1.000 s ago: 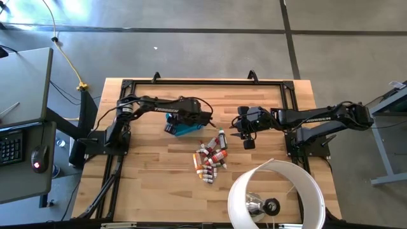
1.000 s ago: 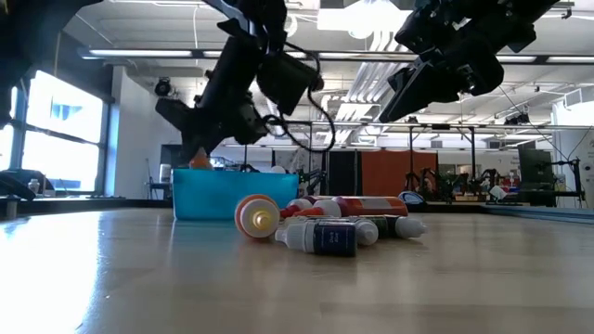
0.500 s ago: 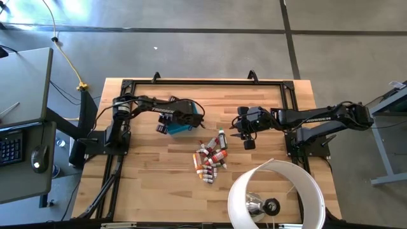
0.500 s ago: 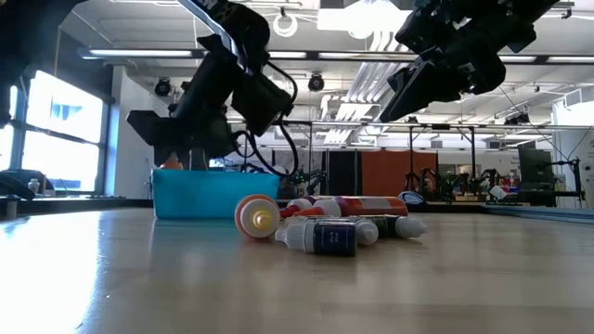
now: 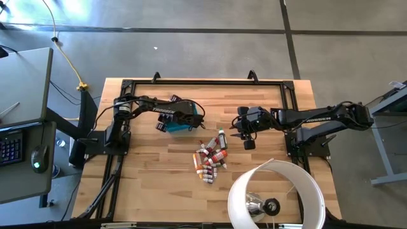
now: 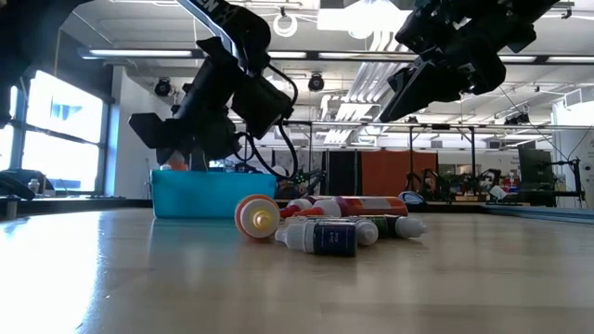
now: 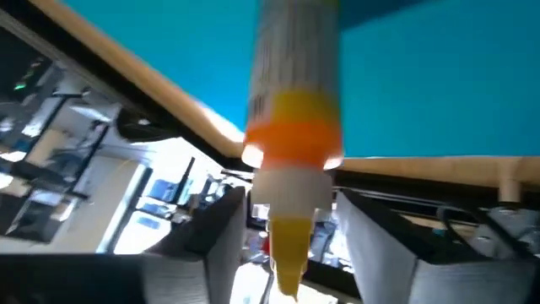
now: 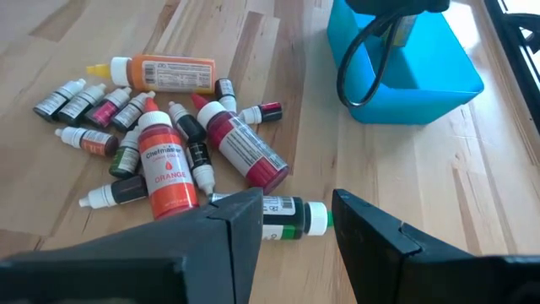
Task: Pick & Place food coloring
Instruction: Put the large yellow food coloring bottle into the blue bin, then put the large orange food coloring bottle into the blue bin
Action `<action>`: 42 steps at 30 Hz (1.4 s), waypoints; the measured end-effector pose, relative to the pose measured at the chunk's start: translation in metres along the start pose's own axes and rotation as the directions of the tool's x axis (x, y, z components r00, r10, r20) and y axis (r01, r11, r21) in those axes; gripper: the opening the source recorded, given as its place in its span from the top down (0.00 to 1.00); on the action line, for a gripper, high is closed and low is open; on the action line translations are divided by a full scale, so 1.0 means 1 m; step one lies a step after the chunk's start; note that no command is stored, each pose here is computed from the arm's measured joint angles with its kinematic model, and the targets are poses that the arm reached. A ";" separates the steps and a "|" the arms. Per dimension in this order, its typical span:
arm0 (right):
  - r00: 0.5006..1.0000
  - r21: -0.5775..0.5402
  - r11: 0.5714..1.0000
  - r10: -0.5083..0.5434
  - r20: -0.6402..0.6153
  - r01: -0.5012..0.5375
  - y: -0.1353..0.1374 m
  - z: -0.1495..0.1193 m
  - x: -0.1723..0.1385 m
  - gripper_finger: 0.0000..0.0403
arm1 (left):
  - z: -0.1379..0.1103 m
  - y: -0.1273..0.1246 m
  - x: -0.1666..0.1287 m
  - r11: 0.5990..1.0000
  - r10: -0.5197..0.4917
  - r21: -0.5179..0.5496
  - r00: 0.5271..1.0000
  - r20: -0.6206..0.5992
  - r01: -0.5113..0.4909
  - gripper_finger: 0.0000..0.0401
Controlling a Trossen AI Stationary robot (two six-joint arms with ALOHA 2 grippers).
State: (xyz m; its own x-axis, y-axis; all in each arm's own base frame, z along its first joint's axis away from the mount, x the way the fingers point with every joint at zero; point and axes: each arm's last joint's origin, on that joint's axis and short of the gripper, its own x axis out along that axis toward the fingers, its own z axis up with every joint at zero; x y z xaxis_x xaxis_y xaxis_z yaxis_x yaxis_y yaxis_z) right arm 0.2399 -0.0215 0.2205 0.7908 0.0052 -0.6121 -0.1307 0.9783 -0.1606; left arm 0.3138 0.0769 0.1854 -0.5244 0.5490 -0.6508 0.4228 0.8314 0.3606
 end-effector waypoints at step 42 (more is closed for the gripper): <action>0.999 0.048 0.999 0.020 0.037 -0.022 0.000 0.003 0.000 0.66 | -0.151 -0.056 -0.144 0.472 0.271 -0.621 0.567 0.778 0.626 0.43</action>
State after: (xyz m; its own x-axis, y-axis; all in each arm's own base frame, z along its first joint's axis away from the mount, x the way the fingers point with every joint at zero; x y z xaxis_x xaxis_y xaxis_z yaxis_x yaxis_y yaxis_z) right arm 0.2415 -0.0208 0.2224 0.8095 0.0323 -0.5862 -0.1189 0.9868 -0.1098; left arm 0.2542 -0.0355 0.3600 0.3924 0.4700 -0.7906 -0.5872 0.7896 0.1779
